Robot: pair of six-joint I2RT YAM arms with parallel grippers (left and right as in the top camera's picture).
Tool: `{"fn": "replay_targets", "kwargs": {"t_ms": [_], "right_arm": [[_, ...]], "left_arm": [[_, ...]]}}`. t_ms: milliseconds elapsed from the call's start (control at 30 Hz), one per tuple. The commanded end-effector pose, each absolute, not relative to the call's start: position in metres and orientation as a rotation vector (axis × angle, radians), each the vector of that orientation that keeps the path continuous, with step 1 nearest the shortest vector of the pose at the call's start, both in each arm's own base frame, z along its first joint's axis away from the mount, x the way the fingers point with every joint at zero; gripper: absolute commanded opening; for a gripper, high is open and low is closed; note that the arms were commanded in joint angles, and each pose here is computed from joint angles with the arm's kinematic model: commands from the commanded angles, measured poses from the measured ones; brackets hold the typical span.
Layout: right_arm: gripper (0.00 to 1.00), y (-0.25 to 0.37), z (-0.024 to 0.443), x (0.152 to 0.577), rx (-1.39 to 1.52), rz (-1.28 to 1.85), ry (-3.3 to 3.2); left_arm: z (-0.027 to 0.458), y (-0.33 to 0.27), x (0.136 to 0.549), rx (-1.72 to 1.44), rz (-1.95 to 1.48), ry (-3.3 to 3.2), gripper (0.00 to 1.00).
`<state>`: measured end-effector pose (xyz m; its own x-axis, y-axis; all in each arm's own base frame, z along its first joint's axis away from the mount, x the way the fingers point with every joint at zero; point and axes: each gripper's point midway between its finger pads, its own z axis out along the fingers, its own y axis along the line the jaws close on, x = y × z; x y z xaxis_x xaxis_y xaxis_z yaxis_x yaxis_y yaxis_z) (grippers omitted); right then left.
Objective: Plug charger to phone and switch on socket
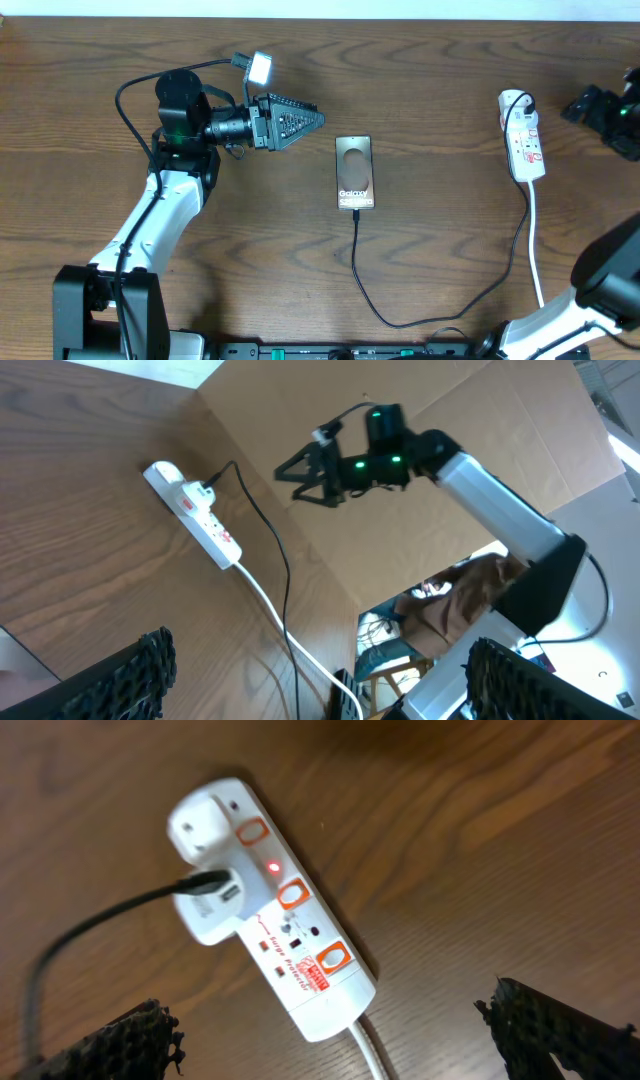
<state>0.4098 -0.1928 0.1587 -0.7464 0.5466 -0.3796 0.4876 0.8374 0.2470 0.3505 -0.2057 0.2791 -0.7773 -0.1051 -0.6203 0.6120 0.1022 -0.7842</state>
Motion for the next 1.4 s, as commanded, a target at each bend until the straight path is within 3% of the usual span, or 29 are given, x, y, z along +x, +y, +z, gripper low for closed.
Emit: {"fn": "replay_targets", "kwargs": {"t_ms": [0,533,1033,1367], "right_arm": [[0.99,-0.196,0.190,0.406,0.731,0.147,2.512],[0.99,-0.155,0.328,0.370,0.549,0.054,2.228],[0.99,-0.049,0.355,0.381,0.230,0.179,2.219],[0.99,-0.032,0.364,0.375,0.179,0.193,2.200]], "left_arm": [[0.292,-0.206,0.348,0.547,-1.700,1.803,0.93],[0.292,-0.206,0.348,0.547,-1.700,1.803,0.93],[0.292,-0.206,0.348,0.547,-1.700,1.803,0.93],[0.292,-0.206,0.348,0.547,-1.700,1.803,0.93]]}}
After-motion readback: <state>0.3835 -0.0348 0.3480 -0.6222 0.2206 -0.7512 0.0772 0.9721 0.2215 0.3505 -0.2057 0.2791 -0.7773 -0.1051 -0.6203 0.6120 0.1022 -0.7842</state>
